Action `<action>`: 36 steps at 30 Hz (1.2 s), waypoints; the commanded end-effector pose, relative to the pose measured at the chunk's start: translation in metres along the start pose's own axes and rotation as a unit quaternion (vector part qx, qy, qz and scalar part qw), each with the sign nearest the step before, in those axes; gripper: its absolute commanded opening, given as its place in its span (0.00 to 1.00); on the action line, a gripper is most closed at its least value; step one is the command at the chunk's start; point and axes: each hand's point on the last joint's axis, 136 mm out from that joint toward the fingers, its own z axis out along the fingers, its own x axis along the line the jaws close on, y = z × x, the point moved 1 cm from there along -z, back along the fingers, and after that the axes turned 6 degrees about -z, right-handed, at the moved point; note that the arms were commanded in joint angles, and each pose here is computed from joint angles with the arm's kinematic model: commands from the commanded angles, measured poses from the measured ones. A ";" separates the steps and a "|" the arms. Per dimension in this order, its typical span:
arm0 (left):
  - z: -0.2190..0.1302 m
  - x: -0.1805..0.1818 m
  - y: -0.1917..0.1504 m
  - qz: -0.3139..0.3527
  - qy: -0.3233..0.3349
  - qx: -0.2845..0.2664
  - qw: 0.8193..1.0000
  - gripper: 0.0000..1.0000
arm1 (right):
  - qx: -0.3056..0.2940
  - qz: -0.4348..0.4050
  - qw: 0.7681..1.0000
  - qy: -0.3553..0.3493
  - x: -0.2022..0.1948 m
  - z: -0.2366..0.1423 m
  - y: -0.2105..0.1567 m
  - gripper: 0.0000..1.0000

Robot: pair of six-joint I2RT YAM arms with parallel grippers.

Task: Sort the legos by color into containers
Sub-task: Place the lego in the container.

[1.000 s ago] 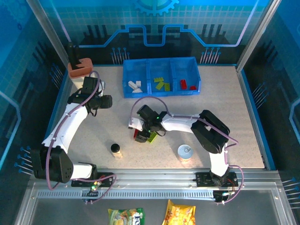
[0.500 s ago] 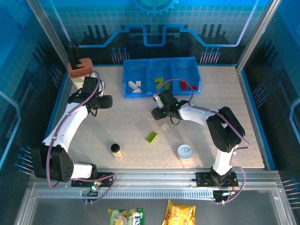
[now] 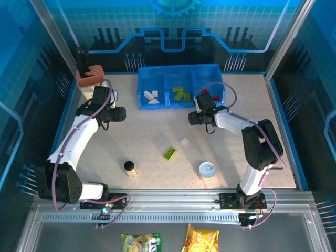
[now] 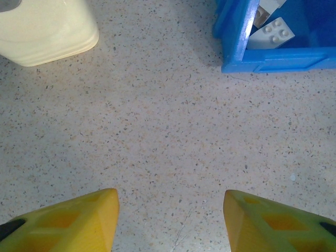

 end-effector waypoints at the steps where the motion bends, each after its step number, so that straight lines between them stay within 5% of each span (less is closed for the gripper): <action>1: 0.001 0.001 0.000 -0.008 -0.006 0.001 1.000 0.56 | -0.014 0.016 1.000 -0.001 -0.019 -0.019 0.025 0.16; 15: -0.002 0.002 0.000 -0.009 -0.007 -0.003 1.000 0.56 | -0.052 0.032 0.998 -0.032 -0.078 -0.024 0.105 0.27; 36: 0.000 0.003 -0.002 -0.010 -0.005 -0.001 1.000 0.56 | -0.051 0.052 0.996 -0.048 -0.117 0.078 0.160 0.31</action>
